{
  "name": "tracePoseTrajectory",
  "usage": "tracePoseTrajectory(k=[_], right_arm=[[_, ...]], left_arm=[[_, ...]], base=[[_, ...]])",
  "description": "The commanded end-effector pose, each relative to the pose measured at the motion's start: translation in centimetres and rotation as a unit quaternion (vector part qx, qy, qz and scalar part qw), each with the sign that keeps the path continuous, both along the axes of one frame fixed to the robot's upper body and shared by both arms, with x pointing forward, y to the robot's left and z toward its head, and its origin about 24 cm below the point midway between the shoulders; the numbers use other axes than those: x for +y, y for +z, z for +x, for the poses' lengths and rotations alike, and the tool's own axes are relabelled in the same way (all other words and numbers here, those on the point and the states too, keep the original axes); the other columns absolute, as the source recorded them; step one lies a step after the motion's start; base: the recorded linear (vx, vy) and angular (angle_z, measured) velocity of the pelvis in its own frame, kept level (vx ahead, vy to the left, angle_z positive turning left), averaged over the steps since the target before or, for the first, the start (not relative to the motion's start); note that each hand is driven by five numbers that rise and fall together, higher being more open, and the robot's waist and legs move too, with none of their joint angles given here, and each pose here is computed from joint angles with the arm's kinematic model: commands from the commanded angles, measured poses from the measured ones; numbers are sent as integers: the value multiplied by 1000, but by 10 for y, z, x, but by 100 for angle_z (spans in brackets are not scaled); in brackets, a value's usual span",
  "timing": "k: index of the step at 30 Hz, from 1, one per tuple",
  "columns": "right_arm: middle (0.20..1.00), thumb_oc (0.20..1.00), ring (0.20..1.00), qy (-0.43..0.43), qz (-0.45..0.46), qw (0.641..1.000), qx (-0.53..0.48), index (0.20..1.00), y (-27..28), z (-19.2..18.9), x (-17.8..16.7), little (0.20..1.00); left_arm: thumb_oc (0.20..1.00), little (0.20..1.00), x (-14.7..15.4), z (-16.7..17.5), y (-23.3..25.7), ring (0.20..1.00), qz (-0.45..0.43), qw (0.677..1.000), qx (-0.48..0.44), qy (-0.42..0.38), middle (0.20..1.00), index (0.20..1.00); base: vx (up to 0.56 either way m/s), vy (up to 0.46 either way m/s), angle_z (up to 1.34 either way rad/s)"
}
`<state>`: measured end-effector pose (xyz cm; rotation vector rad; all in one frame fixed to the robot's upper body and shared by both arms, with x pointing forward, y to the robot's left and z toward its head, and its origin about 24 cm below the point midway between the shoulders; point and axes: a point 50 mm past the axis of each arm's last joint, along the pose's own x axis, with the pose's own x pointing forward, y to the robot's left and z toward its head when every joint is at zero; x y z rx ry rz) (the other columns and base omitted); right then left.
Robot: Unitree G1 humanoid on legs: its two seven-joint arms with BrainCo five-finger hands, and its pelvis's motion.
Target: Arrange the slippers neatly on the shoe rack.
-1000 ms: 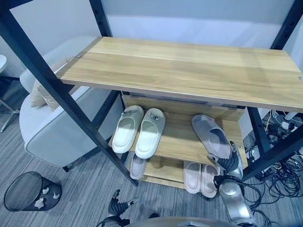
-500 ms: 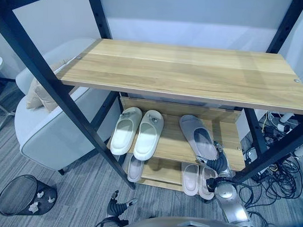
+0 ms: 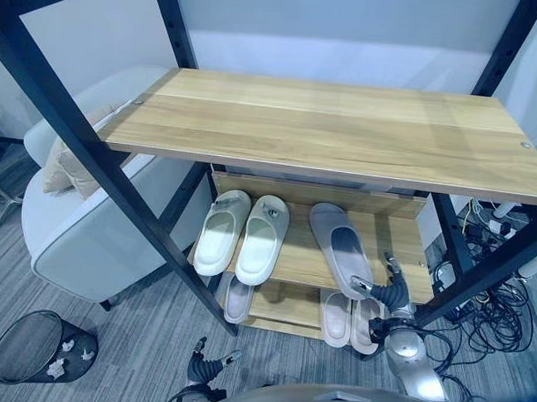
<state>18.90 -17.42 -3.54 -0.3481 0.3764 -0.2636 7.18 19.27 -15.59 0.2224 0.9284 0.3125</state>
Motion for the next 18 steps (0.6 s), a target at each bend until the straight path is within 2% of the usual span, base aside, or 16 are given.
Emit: tracePoseTrajectory(k=[1,3,8,18], right_arm=[[1000,1000,1000,-11,-55,994,-92,1000,35,20,-20,1000],[1000,1000,1000,-15,-63,994,-91,1000,36,21,-23,1000],[1000,1000,1000,-30,-149,985,-81,1000,38,38,-47,1000],[1000,1000,1000,-20,-133,989,-67,1000,32,60,-43,1000]], left_arm=[[1000,1000,-6,-55,-10,1000,4,996,93,-17,1000,1000],[1000,1000,-6,-55,-10,1000,3,996,92,-17,1000,1000],[1000,1000,-8,-54,-11,1000,-1,995,97,-32,1000,1000],[1000,1000,-10,-53,-12,1000,-4,994,101,-43,1000,1000]], base=[[0,0,0],[0,0,0],[0,0,0],[2,4,1]])
